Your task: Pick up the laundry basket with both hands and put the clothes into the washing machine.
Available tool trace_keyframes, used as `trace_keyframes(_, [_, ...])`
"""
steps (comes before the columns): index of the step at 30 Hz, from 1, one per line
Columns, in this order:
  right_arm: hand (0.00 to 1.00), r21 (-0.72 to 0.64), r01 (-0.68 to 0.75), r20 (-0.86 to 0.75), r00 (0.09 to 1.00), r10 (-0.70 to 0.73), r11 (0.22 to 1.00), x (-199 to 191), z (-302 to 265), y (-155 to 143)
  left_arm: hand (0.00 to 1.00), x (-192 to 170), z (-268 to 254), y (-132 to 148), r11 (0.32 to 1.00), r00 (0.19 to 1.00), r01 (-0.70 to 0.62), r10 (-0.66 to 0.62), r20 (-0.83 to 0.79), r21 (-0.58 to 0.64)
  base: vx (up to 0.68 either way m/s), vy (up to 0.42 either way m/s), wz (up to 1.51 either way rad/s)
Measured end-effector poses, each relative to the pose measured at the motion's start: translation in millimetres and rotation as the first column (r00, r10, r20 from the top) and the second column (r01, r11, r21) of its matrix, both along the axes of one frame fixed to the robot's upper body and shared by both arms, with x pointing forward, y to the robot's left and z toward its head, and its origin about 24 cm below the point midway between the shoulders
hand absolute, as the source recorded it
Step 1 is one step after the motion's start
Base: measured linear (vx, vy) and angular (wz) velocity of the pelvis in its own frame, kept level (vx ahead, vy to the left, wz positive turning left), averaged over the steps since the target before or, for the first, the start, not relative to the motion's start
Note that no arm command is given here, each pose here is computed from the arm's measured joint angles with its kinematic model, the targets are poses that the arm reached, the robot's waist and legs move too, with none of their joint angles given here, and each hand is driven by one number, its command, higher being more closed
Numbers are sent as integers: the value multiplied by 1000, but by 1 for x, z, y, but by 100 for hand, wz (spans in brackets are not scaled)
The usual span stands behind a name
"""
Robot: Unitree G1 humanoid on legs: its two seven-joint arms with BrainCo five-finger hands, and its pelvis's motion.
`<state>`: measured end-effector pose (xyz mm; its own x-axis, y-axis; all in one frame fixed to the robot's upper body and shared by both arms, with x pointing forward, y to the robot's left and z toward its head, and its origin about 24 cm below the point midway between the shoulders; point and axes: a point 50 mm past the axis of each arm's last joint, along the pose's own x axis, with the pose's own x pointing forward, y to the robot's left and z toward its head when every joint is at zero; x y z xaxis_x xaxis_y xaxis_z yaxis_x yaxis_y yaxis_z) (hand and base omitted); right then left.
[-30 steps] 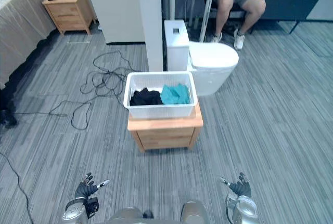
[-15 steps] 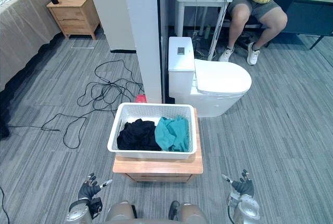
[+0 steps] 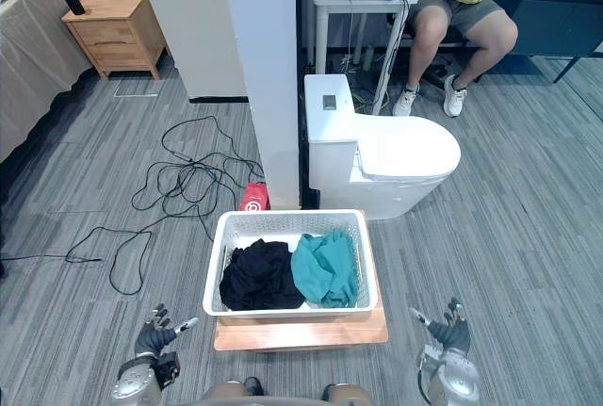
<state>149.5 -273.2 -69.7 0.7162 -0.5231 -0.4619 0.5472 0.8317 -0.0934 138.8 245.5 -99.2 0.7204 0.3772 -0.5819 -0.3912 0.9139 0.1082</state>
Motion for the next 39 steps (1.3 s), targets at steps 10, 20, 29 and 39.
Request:
trace_keyframes(10, [0, -126, -196, 11, 980, 199, 972, 38, 15, 11, 0, 25, 12, -6, 995, 995, 80, -83, 58, 53, 40, 12, -8])
trace_keyframes(20, [0, -171, -338, 12, 939, 345, 926, 91, 21, 51, 0, 73, 19, -34, 969, 974, 207, -217, 66, 137, -110, 12, -4])
trace_keyframes(29, [0, -236, -389, 61, 908, 414, 890, 150, 50, 87, 0, 117, 37, -37, 962, 981, 147, -172, 90, 232, -193, -9, -4])
trace_keyframes(39, [0, -245, -315, 151, 922, 356, 917, 184, 85, 88, 0, 189, 105, -54, 941, 927, 141, -235, 294, 308, -71, -2, 3])
